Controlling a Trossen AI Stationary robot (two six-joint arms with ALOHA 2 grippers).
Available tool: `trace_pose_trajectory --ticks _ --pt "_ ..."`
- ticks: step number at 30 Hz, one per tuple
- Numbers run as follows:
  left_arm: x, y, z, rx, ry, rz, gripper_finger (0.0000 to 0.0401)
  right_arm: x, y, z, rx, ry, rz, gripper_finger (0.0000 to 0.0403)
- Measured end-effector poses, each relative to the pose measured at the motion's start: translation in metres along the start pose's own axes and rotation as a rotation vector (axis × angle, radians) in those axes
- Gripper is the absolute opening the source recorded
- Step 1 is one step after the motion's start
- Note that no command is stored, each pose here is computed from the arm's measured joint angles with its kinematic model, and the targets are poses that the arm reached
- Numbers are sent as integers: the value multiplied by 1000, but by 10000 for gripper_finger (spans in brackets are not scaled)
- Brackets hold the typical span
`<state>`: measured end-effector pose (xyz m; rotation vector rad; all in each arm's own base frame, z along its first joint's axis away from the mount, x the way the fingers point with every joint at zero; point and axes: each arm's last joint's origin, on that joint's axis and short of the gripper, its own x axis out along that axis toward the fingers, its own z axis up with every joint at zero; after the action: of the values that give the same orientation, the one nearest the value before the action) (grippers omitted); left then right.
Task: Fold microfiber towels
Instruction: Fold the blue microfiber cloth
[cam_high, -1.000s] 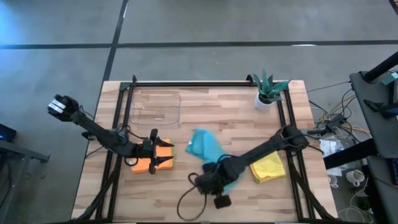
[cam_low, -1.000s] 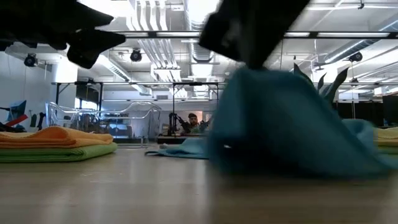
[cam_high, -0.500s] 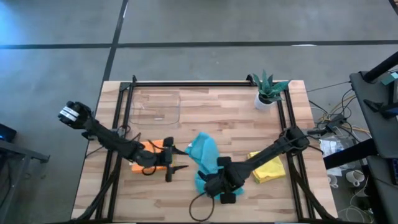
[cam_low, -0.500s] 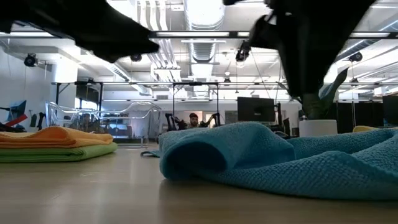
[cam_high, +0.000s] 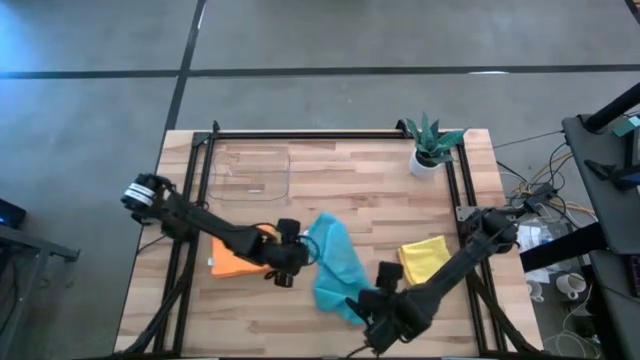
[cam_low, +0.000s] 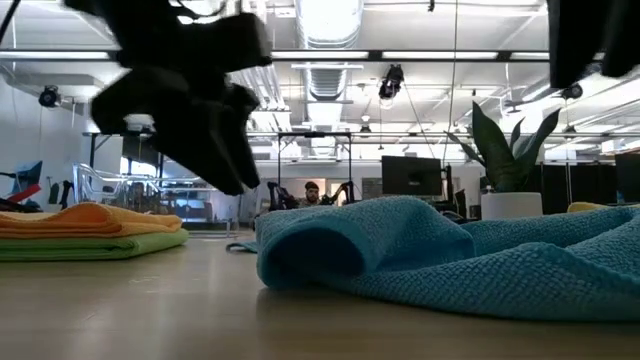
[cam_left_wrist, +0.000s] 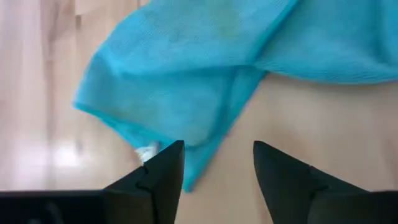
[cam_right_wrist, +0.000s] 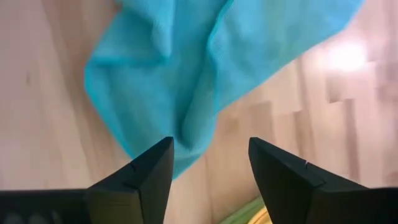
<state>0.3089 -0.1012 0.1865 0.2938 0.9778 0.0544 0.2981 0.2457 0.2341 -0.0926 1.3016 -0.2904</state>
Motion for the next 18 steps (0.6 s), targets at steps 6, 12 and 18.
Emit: trace_pose_trajectory --ticks 6,12,18 --pt "26 8 18 144 108 -109 154 -8 -2 -1 32 -77 -31 203" --pt "58 1 21 273 177 -38 146 -2 -1 -3 25 -79 -41 203" --pt "58 4 30 264 160 55 146 8 -2 -8 12 -62 -63 203"
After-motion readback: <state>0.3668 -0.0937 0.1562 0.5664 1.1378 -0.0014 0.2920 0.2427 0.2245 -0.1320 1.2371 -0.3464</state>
